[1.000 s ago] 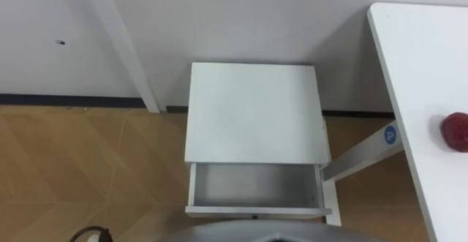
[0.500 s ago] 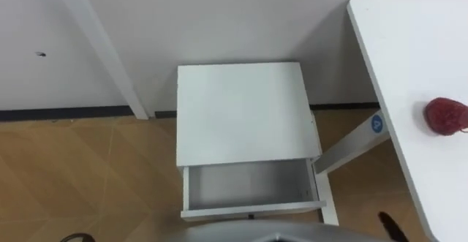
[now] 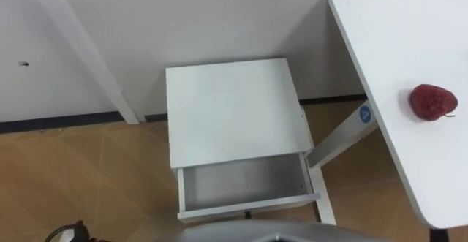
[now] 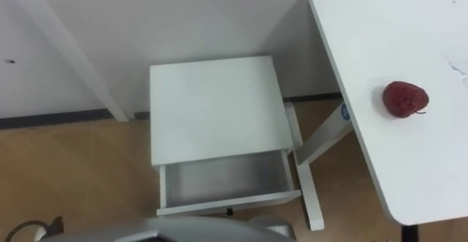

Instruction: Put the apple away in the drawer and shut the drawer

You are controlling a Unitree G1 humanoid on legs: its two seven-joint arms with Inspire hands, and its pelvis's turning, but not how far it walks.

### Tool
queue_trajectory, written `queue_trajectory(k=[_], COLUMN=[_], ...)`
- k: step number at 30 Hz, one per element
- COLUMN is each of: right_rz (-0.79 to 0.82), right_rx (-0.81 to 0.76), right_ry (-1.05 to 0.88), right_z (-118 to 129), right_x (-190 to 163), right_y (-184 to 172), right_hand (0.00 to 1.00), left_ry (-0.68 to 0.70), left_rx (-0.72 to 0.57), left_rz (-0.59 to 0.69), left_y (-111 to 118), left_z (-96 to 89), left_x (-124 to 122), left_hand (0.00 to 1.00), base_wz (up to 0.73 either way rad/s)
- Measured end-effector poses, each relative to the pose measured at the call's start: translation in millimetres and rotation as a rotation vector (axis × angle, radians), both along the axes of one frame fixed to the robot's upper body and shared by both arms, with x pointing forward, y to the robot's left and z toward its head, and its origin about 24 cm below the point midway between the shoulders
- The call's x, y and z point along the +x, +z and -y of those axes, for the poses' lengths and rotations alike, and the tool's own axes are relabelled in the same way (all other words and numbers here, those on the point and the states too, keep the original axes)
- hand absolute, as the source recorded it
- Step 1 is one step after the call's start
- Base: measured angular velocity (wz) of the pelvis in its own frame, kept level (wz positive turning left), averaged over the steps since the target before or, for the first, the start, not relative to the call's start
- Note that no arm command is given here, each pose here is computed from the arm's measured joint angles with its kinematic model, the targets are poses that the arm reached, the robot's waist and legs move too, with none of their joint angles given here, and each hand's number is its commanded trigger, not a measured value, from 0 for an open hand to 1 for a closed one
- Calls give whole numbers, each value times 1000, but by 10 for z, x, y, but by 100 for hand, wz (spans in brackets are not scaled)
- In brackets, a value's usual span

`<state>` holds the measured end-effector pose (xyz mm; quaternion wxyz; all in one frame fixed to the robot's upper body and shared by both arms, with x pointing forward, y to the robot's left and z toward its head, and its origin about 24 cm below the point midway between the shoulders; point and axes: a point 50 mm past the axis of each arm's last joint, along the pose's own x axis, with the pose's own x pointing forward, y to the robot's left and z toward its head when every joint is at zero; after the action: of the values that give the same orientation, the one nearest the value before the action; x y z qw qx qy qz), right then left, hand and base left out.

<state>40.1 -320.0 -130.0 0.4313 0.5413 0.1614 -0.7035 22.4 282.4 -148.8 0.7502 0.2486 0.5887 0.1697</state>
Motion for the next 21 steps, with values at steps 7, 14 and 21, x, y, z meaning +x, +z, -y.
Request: queue_trajectory(k=[7, 14, 21], right_rz=[10, 0, 134], right_rx=[-28, -67, -515], right_ry=[-85, -172, -149], right_z=[197, 347, 968], right_x=[177, 234, 632], right_y=[230, 436, 1521], right_hand=[0, 0, 0], left_ry=[-16, -37, -59], left_rx=[23, 34, 43], left_rz=[34, 54, 59], left_y=[55, 105, 128], left_z=[-54, -131, -169], left_x=[20, 52, 44], left_hand=[0, 0, 0], base_wz=[-1, -4, 4])
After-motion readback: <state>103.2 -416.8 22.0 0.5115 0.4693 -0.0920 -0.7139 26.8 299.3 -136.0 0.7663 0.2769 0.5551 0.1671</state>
